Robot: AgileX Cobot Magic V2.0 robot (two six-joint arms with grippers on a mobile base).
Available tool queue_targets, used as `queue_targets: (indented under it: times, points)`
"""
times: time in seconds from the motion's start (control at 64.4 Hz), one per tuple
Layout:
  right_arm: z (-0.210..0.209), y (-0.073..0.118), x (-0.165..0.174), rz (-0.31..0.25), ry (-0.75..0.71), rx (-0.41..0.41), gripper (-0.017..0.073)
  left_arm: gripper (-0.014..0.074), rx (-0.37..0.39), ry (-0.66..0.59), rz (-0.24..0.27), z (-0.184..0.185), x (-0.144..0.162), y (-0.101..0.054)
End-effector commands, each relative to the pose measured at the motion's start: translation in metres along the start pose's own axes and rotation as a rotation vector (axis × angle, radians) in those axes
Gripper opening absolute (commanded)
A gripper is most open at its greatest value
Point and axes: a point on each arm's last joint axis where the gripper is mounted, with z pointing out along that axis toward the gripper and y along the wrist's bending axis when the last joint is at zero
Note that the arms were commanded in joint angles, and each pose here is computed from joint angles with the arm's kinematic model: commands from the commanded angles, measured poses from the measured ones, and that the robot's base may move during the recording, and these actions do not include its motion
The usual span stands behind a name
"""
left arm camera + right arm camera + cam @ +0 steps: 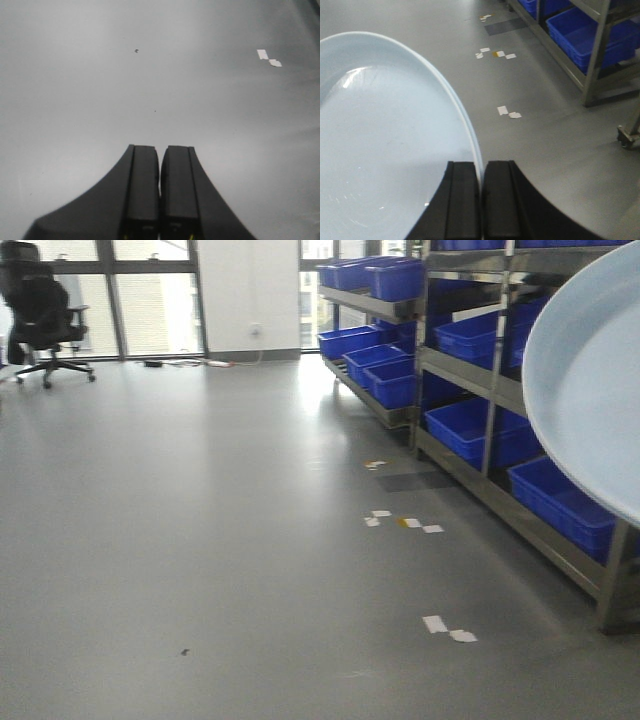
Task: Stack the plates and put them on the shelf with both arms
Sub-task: 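Hold the plate stack in the right gripper while driving to the bin rack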
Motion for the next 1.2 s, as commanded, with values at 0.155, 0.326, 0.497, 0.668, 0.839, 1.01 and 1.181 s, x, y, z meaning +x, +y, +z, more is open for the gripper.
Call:
queue_targets:
  times: [0.155,0.326,0.497,0.668,0.839,1.01,1.181]
  points:
    - [-0.0046,0.0031,-0.0177,0.002,-0.127,-0.023,0.0028,0.0085,0.012,-0.093,-0.008,-0.0042,-0.0142,-0.0019]
    - [-0.0046,0.0031,-0.0177,0.002,-0.127,-0.023,0.0028,0.0085,0.012,-0.093,-0.008,-0.0042,-0.0142,-0.0019]
    - [-0.0046,0.0031,-0.0177,0.002,-0.127,-0.023,0.0028,0.0085,0.012,-0.093,-0.008,-0.0042,-0.0142,-0.0019]
    - [-0.0046,0.0031,-0.0177,0.002,-0.127,-0.023,0.0028,0.0085,0.012,-0.093,-0.008,-0.0042,-0.0142,-0.0019]
    - [-0.0046,0.0031,-0.0177,0.002,-0.127,-0.023,0.0028,0.0085,0.012,-0.093,-0.008,-0.0042,-0.0142,-0.0019]
    - [-0.0046,0.0031,-0.0177,0.002,-0.127,-0.023,0.0028,0.0085,0.012,-0.093,-0.008,-0.0042,-0.0142,-0.0019]
    - [-0.0046,0.0031,-0.0177,0.002,-0.127,-0.023,0.0028,0.0085,0.012,-0.093,-0.008,-0.0042,-0.0142,-0.0019]
